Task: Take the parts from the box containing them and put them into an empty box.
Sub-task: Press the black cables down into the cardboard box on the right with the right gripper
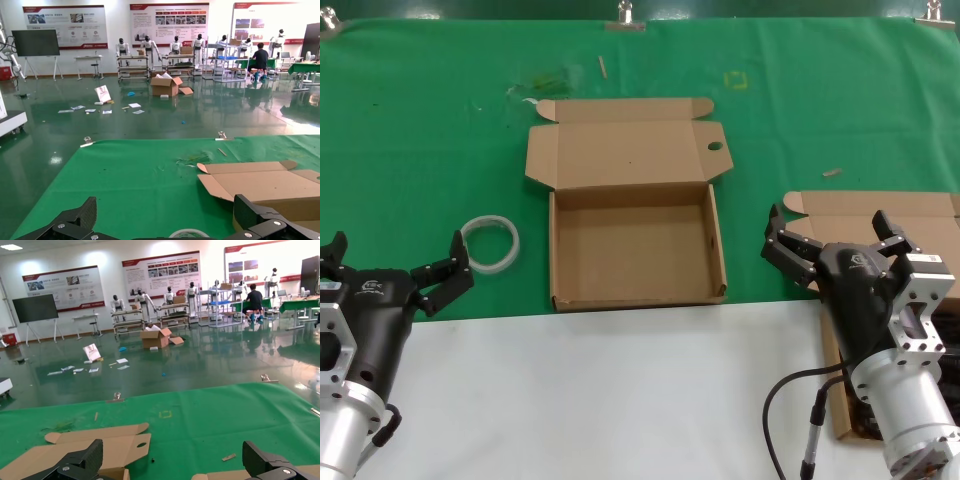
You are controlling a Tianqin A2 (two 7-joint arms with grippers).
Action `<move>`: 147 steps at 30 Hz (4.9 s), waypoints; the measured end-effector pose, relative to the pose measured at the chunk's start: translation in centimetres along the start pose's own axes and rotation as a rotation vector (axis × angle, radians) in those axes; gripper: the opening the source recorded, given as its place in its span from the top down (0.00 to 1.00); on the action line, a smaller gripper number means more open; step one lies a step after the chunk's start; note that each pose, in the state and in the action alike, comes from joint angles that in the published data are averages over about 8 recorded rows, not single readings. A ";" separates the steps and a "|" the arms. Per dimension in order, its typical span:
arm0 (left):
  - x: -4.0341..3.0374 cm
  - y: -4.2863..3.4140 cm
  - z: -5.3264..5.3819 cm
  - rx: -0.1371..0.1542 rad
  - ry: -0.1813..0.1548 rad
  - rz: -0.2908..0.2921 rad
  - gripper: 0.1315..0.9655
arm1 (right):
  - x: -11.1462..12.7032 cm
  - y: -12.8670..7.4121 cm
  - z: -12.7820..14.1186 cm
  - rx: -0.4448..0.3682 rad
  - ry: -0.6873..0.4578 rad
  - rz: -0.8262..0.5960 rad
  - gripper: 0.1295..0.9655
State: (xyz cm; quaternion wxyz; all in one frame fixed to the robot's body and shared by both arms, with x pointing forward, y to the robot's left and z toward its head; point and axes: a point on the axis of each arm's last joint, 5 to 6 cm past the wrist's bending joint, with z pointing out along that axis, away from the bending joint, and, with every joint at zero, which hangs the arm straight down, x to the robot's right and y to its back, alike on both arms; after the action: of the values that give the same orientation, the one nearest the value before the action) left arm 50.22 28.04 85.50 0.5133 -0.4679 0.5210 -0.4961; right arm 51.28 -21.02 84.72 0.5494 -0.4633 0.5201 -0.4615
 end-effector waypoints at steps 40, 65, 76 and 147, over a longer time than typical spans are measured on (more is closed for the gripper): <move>0.00 0.00 0.0 0.000 0.000 0.000 0.00 | -2.4 0.3 -0.4 -0.029 0.018 0.040 0.00; 0.00 0.00 0.0 0.000 0.000 0.000 0.00 | -5.3 -2.6 -4.8 -0.588 0.418 -0.469 0.00; 0.00 0.00 0.0 0.000 0.000 0.000 0.00 | -3.5 -5.0 -1.9 -0.889 0.426 -0.851 0.00; 0.00 0.00 0.0 0.000 0.000 0.000 0.00 | 2.4 -2.1 5.0 -0.967 0.205 -1.156 0.29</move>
State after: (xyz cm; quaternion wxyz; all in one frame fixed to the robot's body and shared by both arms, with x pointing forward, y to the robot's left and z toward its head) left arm 50.22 28.04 85.50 0.5133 -0.4679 0.5210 -0.4961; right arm 56.33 -23.51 86.58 -0.0954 -0.8060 0.3874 -0.4372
